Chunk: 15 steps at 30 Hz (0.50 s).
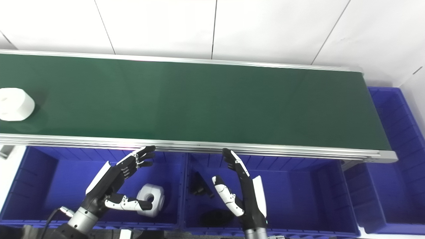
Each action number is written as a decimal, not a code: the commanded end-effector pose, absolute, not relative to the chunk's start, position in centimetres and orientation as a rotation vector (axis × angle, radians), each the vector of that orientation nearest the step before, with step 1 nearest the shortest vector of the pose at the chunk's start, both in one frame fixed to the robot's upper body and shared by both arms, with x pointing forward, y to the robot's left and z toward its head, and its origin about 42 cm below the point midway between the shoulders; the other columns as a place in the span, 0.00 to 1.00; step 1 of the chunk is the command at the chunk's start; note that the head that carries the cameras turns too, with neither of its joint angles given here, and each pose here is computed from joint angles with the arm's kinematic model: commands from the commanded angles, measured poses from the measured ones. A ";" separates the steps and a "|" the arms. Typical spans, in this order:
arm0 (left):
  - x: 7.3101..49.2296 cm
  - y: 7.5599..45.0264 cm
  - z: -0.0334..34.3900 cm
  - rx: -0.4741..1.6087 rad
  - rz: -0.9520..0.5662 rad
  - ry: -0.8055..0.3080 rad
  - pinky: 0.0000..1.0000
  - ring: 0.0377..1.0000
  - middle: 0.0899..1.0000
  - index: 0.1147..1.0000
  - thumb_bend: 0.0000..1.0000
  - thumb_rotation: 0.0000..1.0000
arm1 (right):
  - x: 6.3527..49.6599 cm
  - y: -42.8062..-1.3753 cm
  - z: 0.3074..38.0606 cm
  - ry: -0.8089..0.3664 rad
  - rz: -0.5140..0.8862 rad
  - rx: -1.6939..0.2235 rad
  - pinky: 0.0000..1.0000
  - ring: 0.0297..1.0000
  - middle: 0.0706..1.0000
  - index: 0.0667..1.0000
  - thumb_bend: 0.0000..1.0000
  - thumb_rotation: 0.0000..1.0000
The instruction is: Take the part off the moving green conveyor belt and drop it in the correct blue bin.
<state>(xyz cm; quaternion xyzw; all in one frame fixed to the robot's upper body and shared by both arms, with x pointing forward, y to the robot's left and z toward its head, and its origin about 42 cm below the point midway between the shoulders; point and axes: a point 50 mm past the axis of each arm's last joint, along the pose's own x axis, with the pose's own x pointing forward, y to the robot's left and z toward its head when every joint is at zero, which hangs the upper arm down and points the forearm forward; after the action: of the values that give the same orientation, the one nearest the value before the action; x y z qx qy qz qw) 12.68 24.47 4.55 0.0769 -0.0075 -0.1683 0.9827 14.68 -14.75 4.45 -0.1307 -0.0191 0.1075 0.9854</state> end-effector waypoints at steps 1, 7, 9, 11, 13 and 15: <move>12.8 24.6 5.2 0.150 -0.332 -0.069 0.82 0.88 0.91 0.85 0.74 0.29 | 14.9 -14.5 5.7 -0.124 0.207 -0.261 0.81 0.84 0.85 0.86 0.60 0.61; 12.7 24.7 5.3 0.148 -0.336 -0.068 0.82 0.88 0.91 0.86 0.73 0.27 | 14.9 -14.7 5.8 -0.116 0.205 -0.265 0.81 0.85 0.85 0.86 0.60 0.62; 12.7 24.7 5.3 0.150 -0.336 -0.069 0.82 0.88 0.91 0.86 0.72 0.27 | 14.9 -14.7 5.7 -0.116 0.202 -0.257 0.80 0.85 0.85 0.86 0.60 0.62; 12.6 24.7 5.4 0.150 -0.338 -0.071 0.82 0.88 0.91 0.86 0.73 0.27 | 14.9 -14.6 5.8 -0.115 0.201 -0.251 0.81 0.85 0.85 0.86 0.60 0.62; 12.7 24.7 5.5 0.151 -0.340 -0.073 0.82 0.88 0.91 0.86 0.72 0.27 | 14.9 -14.6 5.8 -0.115 0.204 -0.250 0.81 0.85 0.85 0.86 0.61 0.62; 12.7 24.8 5.4 0.155 -0.342 -0.073 0.82 0.88 0.91 0.86 0.73 0.27 | 14.9 -14.6 5.8 -0.118 0.205 -0.253 0.81 0.85 0.85 0.86 0.60 0.62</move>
<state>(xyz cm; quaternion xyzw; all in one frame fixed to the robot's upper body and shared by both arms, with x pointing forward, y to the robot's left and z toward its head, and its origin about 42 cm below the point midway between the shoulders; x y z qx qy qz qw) 12.61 24.49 4.51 0.0768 -0.0063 -0.1688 0.9826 14.64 -14.97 4.52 -0.1384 -0.0206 0.1044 0.9846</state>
